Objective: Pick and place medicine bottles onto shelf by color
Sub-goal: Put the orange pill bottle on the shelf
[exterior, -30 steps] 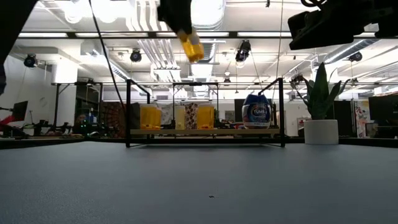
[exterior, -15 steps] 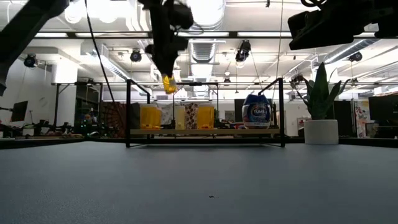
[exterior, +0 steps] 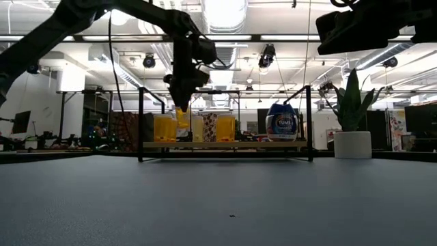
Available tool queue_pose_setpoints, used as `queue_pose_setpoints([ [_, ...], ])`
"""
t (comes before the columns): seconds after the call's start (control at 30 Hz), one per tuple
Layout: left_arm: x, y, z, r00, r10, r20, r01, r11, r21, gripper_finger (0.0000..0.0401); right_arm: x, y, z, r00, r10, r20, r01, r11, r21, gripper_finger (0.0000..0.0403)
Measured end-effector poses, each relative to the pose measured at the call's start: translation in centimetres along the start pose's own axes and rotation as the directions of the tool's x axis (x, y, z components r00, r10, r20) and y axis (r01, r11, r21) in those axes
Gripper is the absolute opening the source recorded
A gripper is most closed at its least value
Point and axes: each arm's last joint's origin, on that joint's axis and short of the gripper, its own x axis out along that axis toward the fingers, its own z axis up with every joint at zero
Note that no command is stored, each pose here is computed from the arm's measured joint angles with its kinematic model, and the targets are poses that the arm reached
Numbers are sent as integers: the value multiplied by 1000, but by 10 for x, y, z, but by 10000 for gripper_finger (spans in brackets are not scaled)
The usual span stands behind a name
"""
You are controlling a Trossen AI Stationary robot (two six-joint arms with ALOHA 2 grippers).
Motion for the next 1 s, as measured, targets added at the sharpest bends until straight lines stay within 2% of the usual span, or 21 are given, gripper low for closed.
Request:
queue_pose_setpoints([
  [0.33,16,-3,2,997,-59,-41,59,998,2,193,0,0,0,1000,0,0,0,1000,-2,9],
  [1.0,37,-11,-6,991,-68,-119,70,997,16,193,0,0,0,1000,0,0,0,1000,5,9],
])
